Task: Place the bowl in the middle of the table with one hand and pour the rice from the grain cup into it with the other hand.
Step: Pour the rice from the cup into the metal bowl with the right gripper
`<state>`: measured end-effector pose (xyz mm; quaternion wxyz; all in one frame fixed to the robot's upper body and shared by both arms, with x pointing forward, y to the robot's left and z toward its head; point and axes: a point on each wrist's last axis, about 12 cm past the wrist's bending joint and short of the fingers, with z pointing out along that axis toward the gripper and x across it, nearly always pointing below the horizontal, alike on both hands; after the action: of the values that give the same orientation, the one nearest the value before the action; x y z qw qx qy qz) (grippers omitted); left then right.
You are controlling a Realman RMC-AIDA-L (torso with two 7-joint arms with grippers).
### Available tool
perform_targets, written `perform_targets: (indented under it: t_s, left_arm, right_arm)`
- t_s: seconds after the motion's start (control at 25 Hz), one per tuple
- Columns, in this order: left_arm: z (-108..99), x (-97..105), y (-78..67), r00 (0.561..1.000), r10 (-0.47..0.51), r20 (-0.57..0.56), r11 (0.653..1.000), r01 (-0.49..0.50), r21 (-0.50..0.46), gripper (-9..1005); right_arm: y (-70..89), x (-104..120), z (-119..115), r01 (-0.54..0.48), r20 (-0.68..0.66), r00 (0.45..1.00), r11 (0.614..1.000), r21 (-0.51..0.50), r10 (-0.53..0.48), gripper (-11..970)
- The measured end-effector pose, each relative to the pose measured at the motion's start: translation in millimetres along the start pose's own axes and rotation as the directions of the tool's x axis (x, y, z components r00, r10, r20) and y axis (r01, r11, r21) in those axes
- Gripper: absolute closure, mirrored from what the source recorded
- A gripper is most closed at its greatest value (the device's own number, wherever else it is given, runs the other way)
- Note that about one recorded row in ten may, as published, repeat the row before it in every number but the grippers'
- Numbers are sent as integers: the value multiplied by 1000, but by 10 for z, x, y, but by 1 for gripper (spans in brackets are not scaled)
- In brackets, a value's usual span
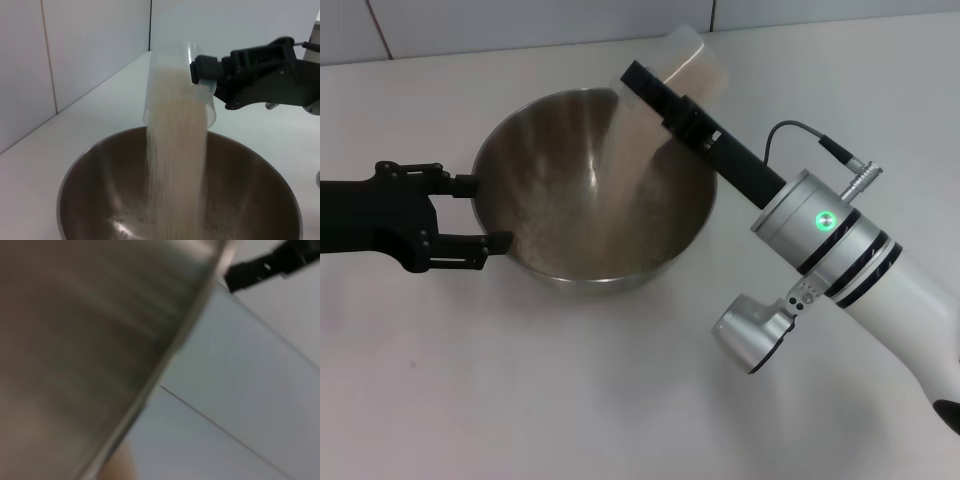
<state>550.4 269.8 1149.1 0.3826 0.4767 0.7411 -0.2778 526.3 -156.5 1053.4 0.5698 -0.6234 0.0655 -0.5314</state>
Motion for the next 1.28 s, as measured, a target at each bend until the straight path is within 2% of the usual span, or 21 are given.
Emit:
perform_targets:
  t_s: [0.08,0.16,0.24,0.28,0.32,0.44,0.52,0.56,0.64,0.68,0.72,0.76,0.84,0.92,1.0,1.04,1.12,1.16,1.2,1.24,1.28]
  left_arm:
    - [2,-8,3,1000,2,0,1000,-2,0,194]
    - [3,-13,5,1000,3,1,1000,-3,1,194]
    - [4,-14,5,1000,4,1,1000,-4,1,194]
    - [6,-18,7,1000,4,1,1000,-4,2,194]
    - [8,-20,9,1000,5,1,1000,-5,2,194]
    - [11,-25,12,1000,6,0,1000,-6,4,194]
    - [14,-32,16,1000,8,0,1000,-8,5,194]
    - [15,-34,17,1000,8,0,1000,-8,5,194]
    - [15,-34,17,1000,8,-1,1000,-8,5,194]
    - [17,-35,16,1000,8,0,1000,-8,6,194]
    - [18,-35,15,1000,8,0,1000,-8,6,194]
    - [19,-35,15,1000,7,0,1000,-7,6,194]
    - [20,-35,15,1000,7,0,1000,-7,6,194]
    - [20,-37,16,1000,8,0,1000,-8,5,194]
    - [24,-42,16,1000,8,1,1000,-8,6,194]
    - [26,-45,17,1000,9,1,1000,-9,6,194]
    - [28,-46,16,1000,9,1,1000,-9,6,194]
    - [28,-46,16,1000,9,1,1000,-9,6,194]
    - [29,-47,20,1000,9,2,1000,-9,4,194]
    - [29,-47,20,1000,9,2,1000,-9,4,194]
    - [29,-45,22,1000,9,2,1000,-9,1,194]
  right_arm:
    - [-16,-26,13,129,30,991,991,21,-130,946]
    - [-26,-43,13,176,45,983,984,35,-178,946]
    - [-38,-65,14,283,68,955,957,67,-287,946]
    - [-34,-65,21,384,80,917,919,91,-391,946]
    - [-34,-65,21,384,80,917,919,91,-391,946]
    - [-2,-37,33,481,94,867,870,107,-490,945]
    - [22,-27,27,498,105,856,861,103,-507,942]
    - [29,-31,20,487,105,863,868,92,-495,940]
    - [-6,-75,15,386,78,918,921,51,-389,935]
    - [-98,-145,34,181,14,983,983,11,-181,932]
    - [-98,-145,34,181,14,983,983,11,-181,930]
    - [-164,-182,54,35,-32,999,999,0,-35,927]
    - [-288,-220,92,-245,-122,962,970,14,244,922]
    - [-384,-205,105,-503,-202,838,861,71,506,917]
    - [-427,-140,92,-690,-254,664,707,157,704,912]
    - [-426,-95,74,-761,-272,559,615,208,783,909]
    - [-385,18,8,-851,-280,331,413,325,901,904]
    - [-335,89,-48,-874,-259,189,282,395,947,902]
    - [-291,145,-86,-877,-238,97,196,439,966,899]
    - [-205,229,-149,-866,-210,-19,89,492,977,897]
    - [-9,375,-274,-824,-159,-198,-76,561,967,894]
